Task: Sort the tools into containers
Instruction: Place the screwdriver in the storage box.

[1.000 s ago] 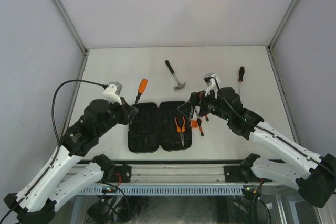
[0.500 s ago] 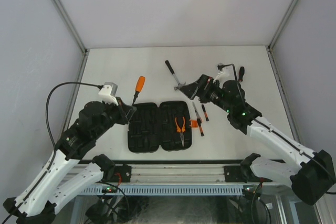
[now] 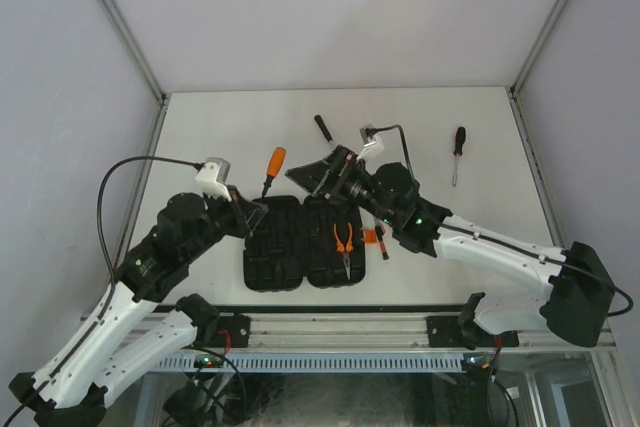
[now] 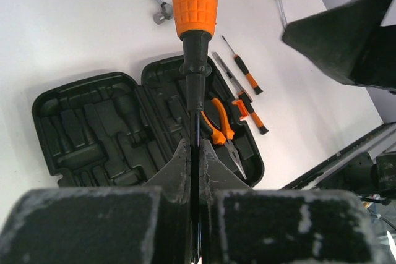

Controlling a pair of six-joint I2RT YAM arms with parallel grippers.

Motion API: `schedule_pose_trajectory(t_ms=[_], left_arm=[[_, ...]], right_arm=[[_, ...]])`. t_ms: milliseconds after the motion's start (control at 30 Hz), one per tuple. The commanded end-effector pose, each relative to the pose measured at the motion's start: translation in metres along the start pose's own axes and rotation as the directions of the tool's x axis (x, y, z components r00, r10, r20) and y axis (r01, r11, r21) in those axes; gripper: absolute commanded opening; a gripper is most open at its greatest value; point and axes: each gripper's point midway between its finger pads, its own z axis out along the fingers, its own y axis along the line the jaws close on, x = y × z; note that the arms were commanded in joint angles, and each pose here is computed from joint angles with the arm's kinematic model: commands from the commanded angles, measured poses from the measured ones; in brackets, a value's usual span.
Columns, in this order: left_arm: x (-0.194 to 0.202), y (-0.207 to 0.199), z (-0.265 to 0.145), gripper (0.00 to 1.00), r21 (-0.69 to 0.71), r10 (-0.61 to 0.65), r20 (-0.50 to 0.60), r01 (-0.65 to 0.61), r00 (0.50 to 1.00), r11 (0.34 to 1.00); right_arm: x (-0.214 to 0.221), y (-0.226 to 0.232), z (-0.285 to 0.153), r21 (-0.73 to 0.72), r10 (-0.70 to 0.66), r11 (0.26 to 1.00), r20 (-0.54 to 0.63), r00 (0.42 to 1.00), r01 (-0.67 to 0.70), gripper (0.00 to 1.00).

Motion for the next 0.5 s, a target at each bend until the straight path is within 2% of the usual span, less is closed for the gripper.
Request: schedule_pose_trajectory(t_ms=[0,200,467], left_arm=[[-0.016,-0.019,0.003,0.00,0.090,-0.023,0.056,0.018,0.998,0.996],[-0.015,-0.026,0.000,0.00,0.130,-0.017,0.052,0.010,0.998,0.992],[-0.012,-0.031,0.000,0.00,0.163,-0.025,0.048,0.017,0.999,0.986]], right_arm=[[-0.011,0.033,0.018,-0.084,0.065,0.995,0.044,0.997,-0.061,0.78],[0.000,0.023,0.037,-0.053,0.095,0.994,0.024,0.995,-0.093,0.67],[-0.005,0.013,0.044,-0.030,0.134,0.991,0.023,0.991,-0.133,0.62]])
